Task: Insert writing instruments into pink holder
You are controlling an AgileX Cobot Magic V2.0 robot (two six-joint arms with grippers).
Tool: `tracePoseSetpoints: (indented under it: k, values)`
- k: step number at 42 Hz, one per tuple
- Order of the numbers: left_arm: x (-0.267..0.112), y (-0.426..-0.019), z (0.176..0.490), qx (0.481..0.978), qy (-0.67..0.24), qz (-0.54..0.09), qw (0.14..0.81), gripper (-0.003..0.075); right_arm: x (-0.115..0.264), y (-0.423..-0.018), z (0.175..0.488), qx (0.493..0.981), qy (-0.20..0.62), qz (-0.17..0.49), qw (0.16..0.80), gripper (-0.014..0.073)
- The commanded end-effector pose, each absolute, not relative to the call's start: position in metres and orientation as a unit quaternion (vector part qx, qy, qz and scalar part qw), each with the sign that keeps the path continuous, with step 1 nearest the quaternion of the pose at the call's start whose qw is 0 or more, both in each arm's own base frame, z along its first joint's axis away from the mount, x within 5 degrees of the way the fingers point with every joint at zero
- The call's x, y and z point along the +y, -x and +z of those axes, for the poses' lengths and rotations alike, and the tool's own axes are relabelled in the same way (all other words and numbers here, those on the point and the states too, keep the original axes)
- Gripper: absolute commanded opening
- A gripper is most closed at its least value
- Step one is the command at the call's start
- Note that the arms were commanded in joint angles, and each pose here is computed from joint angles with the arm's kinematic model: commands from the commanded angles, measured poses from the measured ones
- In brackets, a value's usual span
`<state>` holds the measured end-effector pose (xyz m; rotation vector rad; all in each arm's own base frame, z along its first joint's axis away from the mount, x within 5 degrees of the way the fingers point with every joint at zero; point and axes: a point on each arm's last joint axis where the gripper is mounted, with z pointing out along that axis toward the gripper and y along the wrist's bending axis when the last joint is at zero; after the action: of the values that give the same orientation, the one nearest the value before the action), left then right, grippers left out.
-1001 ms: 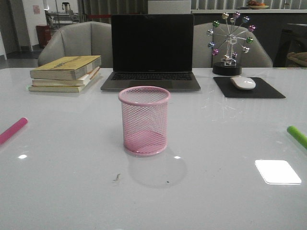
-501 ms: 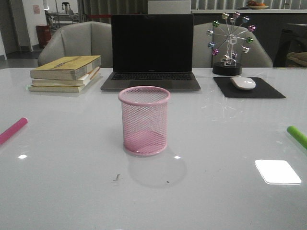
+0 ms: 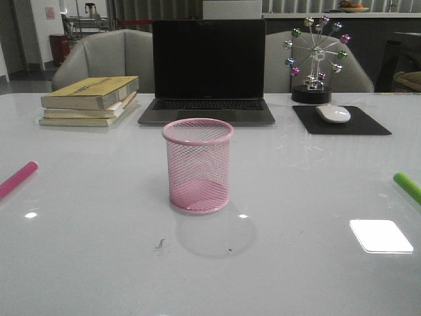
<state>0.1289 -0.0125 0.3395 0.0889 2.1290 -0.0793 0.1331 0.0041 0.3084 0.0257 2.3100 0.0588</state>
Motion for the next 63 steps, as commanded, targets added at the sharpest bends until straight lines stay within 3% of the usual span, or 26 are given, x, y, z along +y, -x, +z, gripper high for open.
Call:
tracePoseSetpoints:
  k: [1, 5, 10, 14, 35, 49, 63]
  values:
    - [-0.014, -0.137, 0.351, 0.856, -0.036, -0.037, 0.514, 0.0116, 0.003, -0.144, 0.314, 0.909, -0.010, 0.017, 0.416, 0.0043]
    - [-0.014, -0.141, 0.349, 0.857, -0.038, -0.032, 0.512, 0.0257, 0.003, -0.152, 0.308, 0.917, -0.010, 0.016, 0.398, 0.0160]
    - [-0.014, -0.142, 0.348, 0.853, -0.037, -0.032, 0.519, 0.0528, 0.003, -0.163, 0.299, 0.928, -0.011, 0.016, 0.373, 0.0390]
    - [-0.015, -0.142, 0.343, 0.854, -0.039, -0.038, 0.517, 0.0608, 0.003, -0.174, 0.291, 0.935, -0.018, 0.017, 0.355, 0.0475]
    - [-0.066, -0.130, 0.338, 0.823, -0.209, -0.121, 0.515, 0.0495, 0.003, -0.281, 0.255, 0.964, -0.029, 0.017, 0.266, 0.0479]
    - [-0.068, -0.129, 0.338, 0.821, -0.216, -0.125, 0.514, 0.0442, 0.000, -0.352, 0.222, 0.977, -0.035, 0.015, 0.208, 0.0479]
    - [-0.068, -0.129, 0.338, 0.821, -0.216, -0.125, 0.514, 0.0401, 0.000, -0.389, 0.198, 0.983, -0.027, 0.013, 0.184, 0.0479]
